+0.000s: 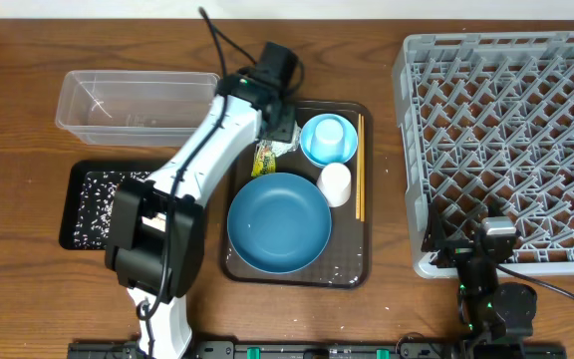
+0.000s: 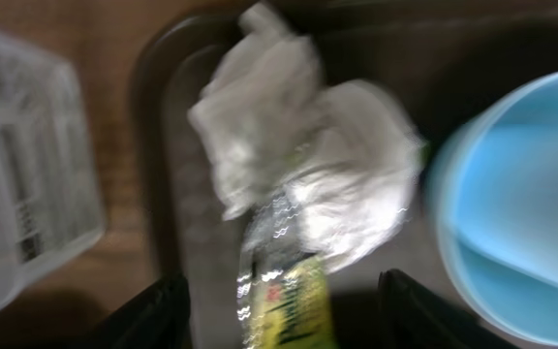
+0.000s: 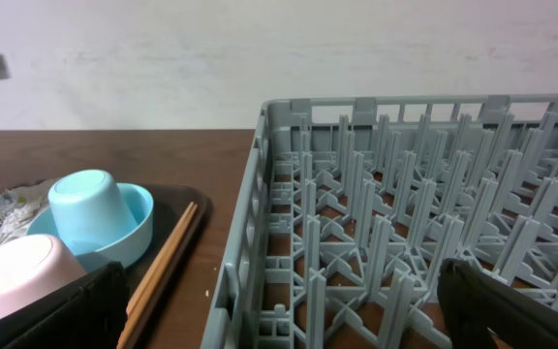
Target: Sort waste into correct bins and load items into the dishwasher rack
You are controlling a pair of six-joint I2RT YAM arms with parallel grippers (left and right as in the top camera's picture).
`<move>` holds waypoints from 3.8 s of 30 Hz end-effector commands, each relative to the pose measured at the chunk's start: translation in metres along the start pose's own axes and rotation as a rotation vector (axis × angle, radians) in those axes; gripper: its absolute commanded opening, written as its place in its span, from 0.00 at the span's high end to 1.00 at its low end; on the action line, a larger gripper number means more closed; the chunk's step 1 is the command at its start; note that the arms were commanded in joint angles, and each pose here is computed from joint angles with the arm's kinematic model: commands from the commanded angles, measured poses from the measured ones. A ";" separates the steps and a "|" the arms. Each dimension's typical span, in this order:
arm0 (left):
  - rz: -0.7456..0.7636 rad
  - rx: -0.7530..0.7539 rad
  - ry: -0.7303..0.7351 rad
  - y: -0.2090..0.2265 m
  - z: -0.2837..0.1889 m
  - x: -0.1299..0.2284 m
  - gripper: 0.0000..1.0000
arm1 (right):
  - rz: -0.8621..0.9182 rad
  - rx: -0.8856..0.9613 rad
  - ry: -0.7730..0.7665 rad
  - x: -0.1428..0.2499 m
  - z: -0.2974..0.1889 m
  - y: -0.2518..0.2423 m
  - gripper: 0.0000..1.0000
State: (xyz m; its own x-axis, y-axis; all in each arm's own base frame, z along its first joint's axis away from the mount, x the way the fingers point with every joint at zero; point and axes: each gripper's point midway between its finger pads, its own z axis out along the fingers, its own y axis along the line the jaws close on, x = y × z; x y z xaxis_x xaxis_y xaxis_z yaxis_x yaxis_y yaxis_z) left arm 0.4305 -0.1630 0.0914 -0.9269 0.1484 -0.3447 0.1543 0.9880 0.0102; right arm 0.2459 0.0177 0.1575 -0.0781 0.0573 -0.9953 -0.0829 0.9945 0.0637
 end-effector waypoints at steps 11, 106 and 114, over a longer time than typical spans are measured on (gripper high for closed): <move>-0.039 0.076 0.174 0.010 0.031 0.044 0.40 | 0.010 -0.003 0.002 0.001 0.000 0.001 0.01; -1.044 -0.219 -0.457 0.209 -0.060 -0.042 0.93 | 0.010 -0.003 0.003 0.001 0.000 0.001 0.01; -1.109 -0.232 -0.407 0.208 -0.053 -0.029 0.92 | 0.010 -0.003 0.003 0.001 0.000 0.001 0.01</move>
State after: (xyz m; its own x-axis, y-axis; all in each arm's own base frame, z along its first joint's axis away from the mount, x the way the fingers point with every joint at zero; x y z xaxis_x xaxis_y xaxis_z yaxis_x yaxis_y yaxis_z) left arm 0.4712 0.0378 0.1559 -0.3751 -0.7380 -0.5610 -0.7324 0.6069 -0.3087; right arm 0.2459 0.0177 0.1575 -0.0781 0.0573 -0.9953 -0.0829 0.9945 0.0637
